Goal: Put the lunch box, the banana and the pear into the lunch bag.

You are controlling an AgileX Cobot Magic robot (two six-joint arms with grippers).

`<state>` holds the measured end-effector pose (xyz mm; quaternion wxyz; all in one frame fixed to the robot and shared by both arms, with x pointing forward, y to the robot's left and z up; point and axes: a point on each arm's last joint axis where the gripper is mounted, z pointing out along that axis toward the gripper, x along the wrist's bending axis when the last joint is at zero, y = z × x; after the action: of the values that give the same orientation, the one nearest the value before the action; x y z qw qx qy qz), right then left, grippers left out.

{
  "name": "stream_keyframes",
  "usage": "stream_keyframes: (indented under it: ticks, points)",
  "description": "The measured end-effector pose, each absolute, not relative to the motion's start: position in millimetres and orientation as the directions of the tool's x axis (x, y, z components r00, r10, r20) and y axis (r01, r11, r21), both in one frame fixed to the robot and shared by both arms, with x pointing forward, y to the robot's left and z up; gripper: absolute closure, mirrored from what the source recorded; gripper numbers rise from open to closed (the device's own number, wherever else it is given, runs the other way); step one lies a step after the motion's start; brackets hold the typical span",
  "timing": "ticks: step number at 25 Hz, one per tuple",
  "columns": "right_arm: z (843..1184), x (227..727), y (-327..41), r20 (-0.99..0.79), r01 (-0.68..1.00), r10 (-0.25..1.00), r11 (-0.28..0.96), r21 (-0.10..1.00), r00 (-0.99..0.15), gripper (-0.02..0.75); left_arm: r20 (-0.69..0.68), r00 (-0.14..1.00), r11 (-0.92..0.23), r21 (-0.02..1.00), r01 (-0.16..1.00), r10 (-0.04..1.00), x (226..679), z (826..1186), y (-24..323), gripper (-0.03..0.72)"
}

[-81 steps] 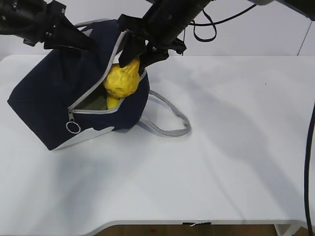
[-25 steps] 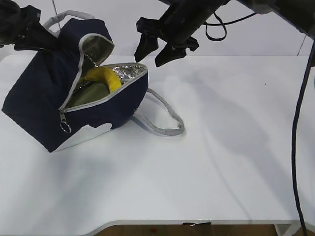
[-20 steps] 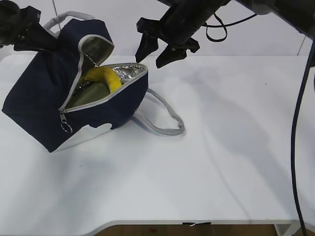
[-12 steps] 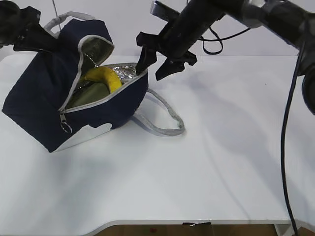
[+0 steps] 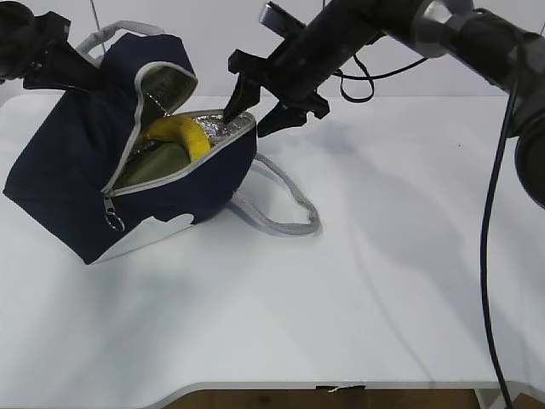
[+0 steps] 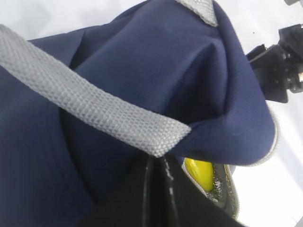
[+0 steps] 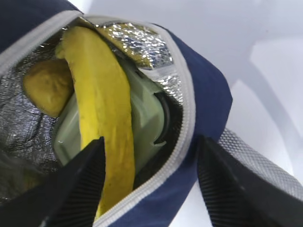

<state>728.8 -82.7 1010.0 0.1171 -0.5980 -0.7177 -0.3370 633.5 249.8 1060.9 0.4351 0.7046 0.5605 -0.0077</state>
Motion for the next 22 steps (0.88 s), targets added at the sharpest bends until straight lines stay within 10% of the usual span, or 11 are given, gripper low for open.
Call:
stream_keyframes:
  ticks: [12,22]
  points:
    - [993,732,-82,0.568,0.95,0.791,0.054,0.309,-0.229,0.273,-0.497,0.371,0.006,0.605,0.797,0.785,634,1061,250,0.695]
    - [982,730,-80,0.585,0.963,0.78,0.077,0.26,-0.221,0.56,-0.501,0.374,0.001,0.6,0.8,0.781,633,1061,250,0.695]
